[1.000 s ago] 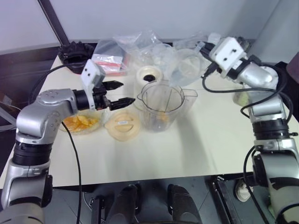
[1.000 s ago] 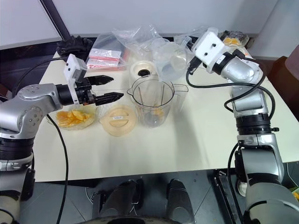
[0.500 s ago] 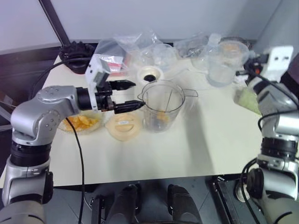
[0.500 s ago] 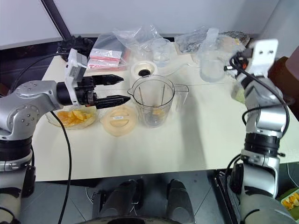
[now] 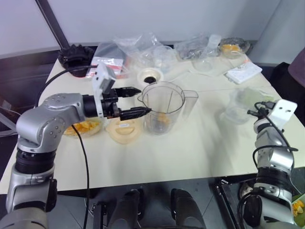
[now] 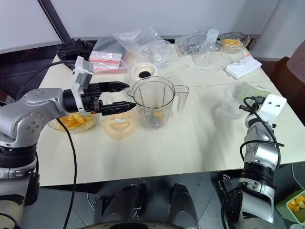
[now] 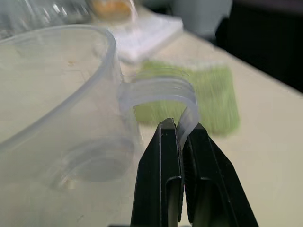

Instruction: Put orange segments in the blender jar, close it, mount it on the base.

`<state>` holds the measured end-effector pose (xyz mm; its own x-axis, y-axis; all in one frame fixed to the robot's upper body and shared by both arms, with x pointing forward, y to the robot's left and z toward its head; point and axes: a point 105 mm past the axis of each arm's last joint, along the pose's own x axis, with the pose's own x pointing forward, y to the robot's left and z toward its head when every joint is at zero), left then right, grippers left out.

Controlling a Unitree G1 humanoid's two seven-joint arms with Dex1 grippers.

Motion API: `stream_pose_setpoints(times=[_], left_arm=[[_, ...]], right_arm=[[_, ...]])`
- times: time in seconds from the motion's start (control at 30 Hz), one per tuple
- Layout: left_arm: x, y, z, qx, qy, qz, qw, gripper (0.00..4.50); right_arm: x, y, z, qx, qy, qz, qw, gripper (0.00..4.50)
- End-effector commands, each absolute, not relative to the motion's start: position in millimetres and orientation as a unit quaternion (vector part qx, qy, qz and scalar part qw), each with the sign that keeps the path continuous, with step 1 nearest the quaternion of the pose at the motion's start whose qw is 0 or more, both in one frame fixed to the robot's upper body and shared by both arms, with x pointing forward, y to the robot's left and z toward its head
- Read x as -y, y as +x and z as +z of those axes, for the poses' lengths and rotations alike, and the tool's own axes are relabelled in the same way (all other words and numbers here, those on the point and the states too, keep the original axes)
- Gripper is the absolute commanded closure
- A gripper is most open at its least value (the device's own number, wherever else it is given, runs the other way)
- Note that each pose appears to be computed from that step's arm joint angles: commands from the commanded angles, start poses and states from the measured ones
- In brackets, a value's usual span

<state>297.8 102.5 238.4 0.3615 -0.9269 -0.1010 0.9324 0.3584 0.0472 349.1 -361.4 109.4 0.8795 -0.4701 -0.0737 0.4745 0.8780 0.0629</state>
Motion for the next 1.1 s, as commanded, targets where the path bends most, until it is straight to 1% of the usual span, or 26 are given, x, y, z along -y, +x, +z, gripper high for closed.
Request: stream_pose_setpoints(times=[0.03, 0.13, 0.27, 0.37, 0.63, 0.93, 1.03, 1.1], left_arm=[[-103, 292, 245, -0.015, 0.057, -0.564, 0.824, 0.03], [-102, 291, 243, -0.017, 0.057, -0.563, 0.824, 0.03], [-101, 292, 241, -0.019, 0.057, -0.561, 0.825, 0.03], [-101, 292, 241, -0.020, 0.058, -0.559, 0.827, 0.03], [-100, 293, 239, -0.023, 0.055, -0.557, 0.828, 0.03], [-98, 295, 237, -0.025, 0.053, -0.560, 0.826, 0.03], [-97, 295, 237, -0.025, 0.054, -0.561, 0.826, 0.03], [-97, 295, 237, -0.025, 0.054, -0.561, 0.826, 0.03]], right_arm=[[375, 342, 125, 0.023, 0.017, -0.285, 0.958, 4.46], [382, 336, 117, 0.025, 0.017, -0.310, 0.950, 4.46], [379, 339, 105, 0.011, 0.028, -0.308, 0.951, 4.46], [375, 340, 100, 0.008, 0.055, -0.307, 0.950, 4.46], [360, 334, 108, 0.024, 0.094, -0.311, 0.945, 4.46], [348, 328, 101, 0.006, 0.101, -0.305, 0.947, 4.46], [348, 327, 96, -0.007, 0.098, -0.310, 0.946, 3.58], [348, 326, 92, -0.019, 0.089, -0.310, 0.946, 2.57]])
